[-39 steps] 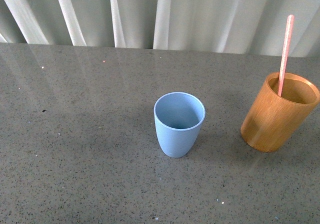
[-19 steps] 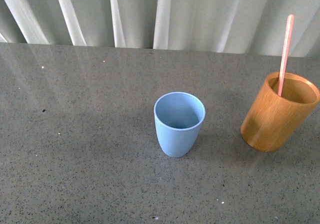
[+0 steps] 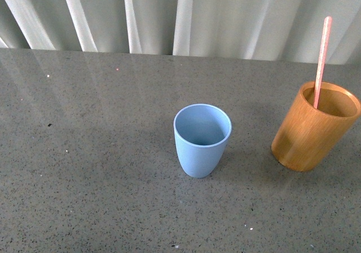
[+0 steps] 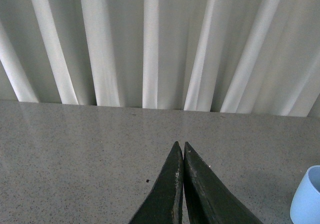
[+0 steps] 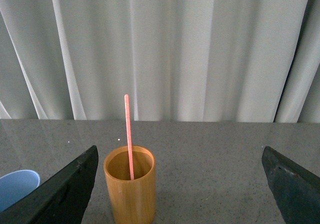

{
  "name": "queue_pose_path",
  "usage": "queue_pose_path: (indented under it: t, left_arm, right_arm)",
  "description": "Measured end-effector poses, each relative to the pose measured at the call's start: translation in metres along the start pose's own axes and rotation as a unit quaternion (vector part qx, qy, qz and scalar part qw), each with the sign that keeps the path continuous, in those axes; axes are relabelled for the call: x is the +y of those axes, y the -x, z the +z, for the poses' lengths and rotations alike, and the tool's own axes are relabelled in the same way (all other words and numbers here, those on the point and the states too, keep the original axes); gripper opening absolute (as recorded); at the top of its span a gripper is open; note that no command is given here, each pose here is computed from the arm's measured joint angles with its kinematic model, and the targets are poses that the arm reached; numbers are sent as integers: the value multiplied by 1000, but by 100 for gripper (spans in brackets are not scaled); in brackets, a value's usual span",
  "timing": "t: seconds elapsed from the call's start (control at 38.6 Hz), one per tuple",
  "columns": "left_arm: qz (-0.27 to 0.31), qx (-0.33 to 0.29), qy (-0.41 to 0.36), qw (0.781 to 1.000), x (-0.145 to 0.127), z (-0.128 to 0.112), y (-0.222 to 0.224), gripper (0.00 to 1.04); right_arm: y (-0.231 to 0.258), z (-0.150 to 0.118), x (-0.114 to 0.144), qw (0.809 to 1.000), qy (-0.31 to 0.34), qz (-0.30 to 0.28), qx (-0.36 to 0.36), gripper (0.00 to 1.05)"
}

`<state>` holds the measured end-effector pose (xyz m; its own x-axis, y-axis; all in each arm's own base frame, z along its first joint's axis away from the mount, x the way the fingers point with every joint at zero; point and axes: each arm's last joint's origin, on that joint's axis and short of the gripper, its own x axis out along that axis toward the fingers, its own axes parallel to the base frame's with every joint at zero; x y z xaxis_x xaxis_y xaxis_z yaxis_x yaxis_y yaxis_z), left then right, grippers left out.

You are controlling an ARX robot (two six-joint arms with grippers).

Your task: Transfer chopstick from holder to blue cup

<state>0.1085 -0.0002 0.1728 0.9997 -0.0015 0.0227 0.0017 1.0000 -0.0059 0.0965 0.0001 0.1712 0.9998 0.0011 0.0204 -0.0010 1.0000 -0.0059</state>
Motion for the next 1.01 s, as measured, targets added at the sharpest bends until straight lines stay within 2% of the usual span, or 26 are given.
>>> queue_pose_path:
  t: [0.1,0.41,0.52,0.57,0.65,0.88,1.01]
  left_arm:
    - [0,17,-1,1000,0,-4,7,4]
    - [0,4,-1,1000,0,-3,12,4]
    - [0,4,-1,1000,0,-3,12,24]
    - [0,4,-1,1000,0,-3,12,37]
    - [0,4,-1,1000,0,-3,12,47]
    - [0,4,-1,1000,0,-3,12,98]
    - [0,4,-1,1000,0,-3,12,98]
  right_arm:
    - [0,0,0,1000,0,0,0,95]
    - [0,0,0,1000,0,0,0,95]
    - [0,0,0,1000,0,0,0,95]
    - [0,0,0,1000,0,0,0,95]
    - [0,0,0,1000,0,0,0,95]
    - [0,0,0,1000,0,0,0,95]
    - [0,0,0,1000,0,0,0,95]
